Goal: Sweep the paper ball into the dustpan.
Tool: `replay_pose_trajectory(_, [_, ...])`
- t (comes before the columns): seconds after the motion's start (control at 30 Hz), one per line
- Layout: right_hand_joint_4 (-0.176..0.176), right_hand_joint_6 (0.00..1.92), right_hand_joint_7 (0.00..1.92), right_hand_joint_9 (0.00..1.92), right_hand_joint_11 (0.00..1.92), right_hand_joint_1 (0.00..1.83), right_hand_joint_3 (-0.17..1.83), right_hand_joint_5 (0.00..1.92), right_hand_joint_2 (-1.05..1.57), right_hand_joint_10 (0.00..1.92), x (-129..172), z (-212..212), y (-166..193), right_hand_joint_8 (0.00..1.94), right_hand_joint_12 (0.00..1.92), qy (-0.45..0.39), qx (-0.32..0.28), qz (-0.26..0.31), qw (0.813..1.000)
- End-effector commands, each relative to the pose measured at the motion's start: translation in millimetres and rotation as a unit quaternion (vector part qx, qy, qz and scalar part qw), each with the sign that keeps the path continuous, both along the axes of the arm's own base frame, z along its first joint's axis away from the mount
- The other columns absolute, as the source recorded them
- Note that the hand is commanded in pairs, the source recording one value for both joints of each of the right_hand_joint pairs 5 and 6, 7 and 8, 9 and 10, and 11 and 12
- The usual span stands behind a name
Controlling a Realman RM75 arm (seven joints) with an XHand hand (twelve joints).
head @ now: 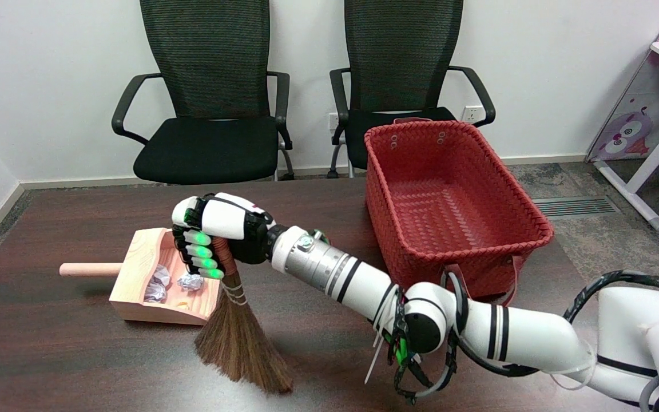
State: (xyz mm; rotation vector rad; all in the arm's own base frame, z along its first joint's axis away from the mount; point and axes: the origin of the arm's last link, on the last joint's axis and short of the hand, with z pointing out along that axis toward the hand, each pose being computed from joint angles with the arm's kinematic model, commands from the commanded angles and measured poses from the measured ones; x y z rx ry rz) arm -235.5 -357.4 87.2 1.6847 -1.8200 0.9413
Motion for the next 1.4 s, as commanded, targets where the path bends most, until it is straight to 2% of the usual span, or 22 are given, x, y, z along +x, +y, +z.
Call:
replay_pose_trajectory(0.03, [0.018, 1.92, 1.92, 1.92, 1.92, 0.83, 1.38, 1.92, 1.45, 1.92, 7.5, 16.7, -15.3, 1.92, 1.92, 0.083, 0.006, 0.06, 0.995])
replay_pose_trajectory(0.5, [0.014, 1.92, 1.92, 1.92, 1.92, 0.83, 1.31, 1.92, 1.5, 1.92, 30.6, 22.3, -29.5, 1.92, 1.92, 0.143, 0.018, 0.133, 0.981])
replay_pose_trajectory(0.83, [0.012, 1.92, 1.92, 1.92, 1.92, 0.82, 1.26, 1.92, 1.55, 1.92, 43.3, 27.6, -36.9, 1.92, 1.92, 0.15, 0.014, 0.152, 0.977])
replay_pose_trajectory(1.03, [0.009, 1.92, 1.92, 1.92, 1.92, 0.82, 1.28, 1.92, 1.55, 1.92, 40.0, 23.3, -26.1, 1.92, 1.92, 0.091, 0.031, 0.096, 0.991])
replay_pose_trajectory(1.17, [0.008, 1.92, 1.92, 1.92, 1.92, 0.83, 1.39, 1.92, 1.48, 1.92, 30.5, 22.8, -15.8, 1.92, 1.92, 0.04, 0.038, 0.038, 0.998])
replay_pose_trajectory(1.3, [0.009, 1.92, 1.92, 1.92, 1.92, 0.84, 1.42, 1.92, 1.47, 1.92, 37.1, 27.4, -12.5, 1.92, 1.92, 0.016, 0.031, 0.037, 0.999])
replay_pose_trajectory(1.4, [0.009, 1.92, 1.92, 1.92, 1.92, 0.84, 1.44, 1.92, 1.46, 1.92, 57.3, 29.9, -14.9, 1.92, 1.92, 0.003, 0.027, 0.053, 0.998])
